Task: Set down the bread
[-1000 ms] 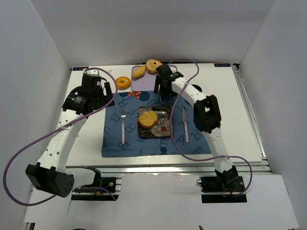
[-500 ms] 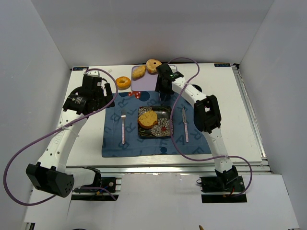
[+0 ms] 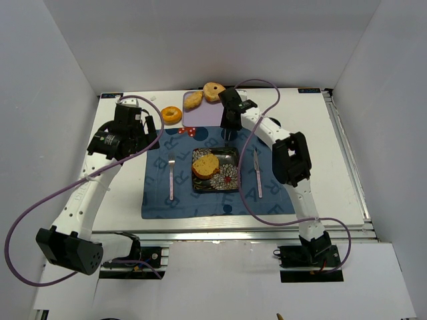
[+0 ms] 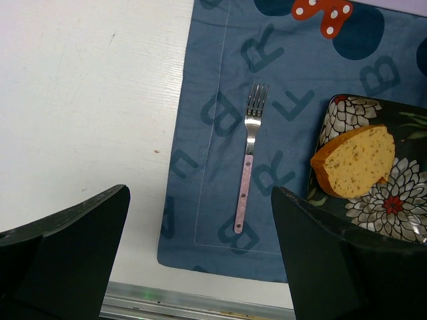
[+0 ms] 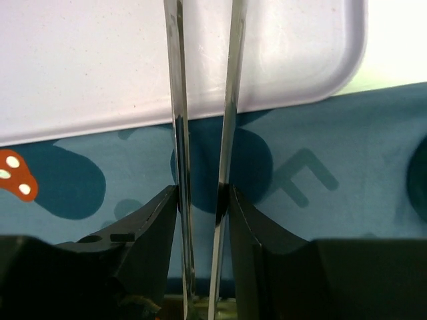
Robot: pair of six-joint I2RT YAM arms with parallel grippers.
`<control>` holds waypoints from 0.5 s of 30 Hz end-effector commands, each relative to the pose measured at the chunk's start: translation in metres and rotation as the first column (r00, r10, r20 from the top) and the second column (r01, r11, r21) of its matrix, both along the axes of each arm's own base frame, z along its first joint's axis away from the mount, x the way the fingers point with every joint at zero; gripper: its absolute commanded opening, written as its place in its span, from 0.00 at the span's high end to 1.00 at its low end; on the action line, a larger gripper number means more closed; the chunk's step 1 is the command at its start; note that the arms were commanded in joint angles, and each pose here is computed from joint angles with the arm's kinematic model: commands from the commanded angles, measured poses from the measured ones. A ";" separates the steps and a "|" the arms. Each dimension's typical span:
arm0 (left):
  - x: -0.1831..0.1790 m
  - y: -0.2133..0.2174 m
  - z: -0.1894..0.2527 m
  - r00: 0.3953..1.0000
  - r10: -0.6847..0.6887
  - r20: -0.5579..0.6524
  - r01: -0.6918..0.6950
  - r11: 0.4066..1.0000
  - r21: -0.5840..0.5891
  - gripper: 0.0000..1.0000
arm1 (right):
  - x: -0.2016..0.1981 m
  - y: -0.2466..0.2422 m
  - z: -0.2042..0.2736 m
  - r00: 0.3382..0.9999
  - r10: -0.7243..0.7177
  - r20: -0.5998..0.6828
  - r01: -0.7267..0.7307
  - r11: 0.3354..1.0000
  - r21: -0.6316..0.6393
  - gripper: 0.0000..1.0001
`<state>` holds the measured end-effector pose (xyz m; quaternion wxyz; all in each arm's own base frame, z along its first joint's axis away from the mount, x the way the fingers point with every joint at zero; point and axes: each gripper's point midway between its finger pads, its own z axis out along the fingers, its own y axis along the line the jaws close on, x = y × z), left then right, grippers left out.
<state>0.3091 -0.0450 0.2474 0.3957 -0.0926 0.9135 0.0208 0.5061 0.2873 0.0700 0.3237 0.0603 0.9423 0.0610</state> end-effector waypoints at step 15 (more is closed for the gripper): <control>-0.005 0.002 0.014 0.999 -0.002 0.053 0.002 1.000 -0.008 0.02 | -0.012 0.006 0.087 0.991 0.051 0.126 -0.067 0.990 0.126 0.58</control>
